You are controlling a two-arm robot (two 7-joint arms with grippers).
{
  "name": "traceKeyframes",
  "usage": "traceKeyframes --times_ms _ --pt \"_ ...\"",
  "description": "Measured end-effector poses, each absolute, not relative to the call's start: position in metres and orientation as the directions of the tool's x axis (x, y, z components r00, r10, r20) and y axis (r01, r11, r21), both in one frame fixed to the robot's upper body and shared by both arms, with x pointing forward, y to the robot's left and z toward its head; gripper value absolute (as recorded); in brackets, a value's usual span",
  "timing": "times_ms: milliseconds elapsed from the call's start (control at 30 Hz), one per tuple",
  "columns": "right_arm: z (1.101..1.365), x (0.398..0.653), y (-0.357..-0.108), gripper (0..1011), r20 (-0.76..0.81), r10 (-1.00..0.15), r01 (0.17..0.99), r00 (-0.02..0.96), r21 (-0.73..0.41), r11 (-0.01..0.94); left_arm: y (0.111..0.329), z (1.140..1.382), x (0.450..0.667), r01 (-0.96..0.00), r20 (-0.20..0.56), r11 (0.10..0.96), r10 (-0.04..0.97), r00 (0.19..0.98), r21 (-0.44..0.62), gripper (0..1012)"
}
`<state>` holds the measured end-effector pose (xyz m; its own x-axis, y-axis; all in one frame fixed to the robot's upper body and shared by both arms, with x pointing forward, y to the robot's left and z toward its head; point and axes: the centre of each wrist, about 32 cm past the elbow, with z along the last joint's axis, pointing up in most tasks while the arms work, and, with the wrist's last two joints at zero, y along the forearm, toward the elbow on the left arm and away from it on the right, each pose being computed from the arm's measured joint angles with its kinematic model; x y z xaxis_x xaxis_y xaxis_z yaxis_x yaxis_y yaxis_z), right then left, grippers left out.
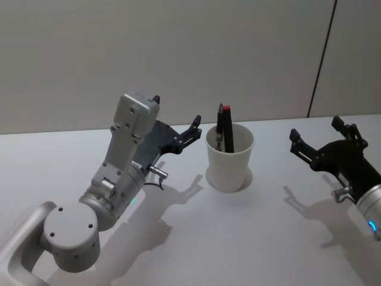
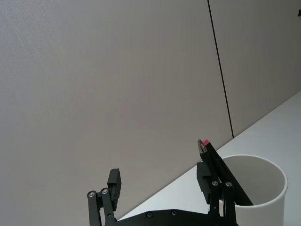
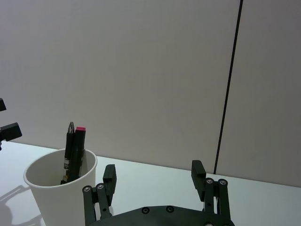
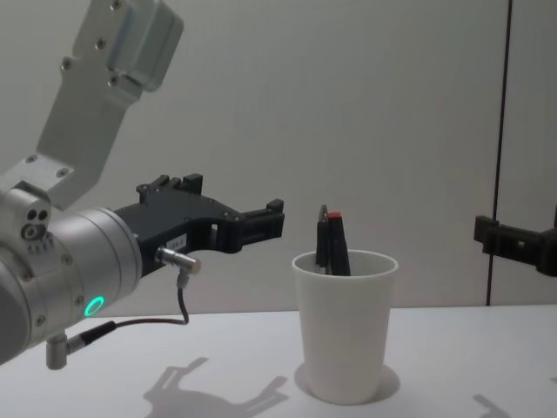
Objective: Place the pen into the pen holder.
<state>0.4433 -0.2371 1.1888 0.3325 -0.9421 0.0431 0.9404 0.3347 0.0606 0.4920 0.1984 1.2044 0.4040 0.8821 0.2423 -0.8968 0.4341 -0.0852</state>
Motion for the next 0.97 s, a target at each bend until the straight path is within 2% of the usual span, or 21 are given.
traceKeyframes --times_ms 967 --pt "1.1887 0.4433 -0.2371 1002 0.043 -0.942 0.94 0.333 0.06 0.335 0.1984 1.2044 0.492 -0.897 0.242 0.434 0.882 0.404 -0.086 1001"
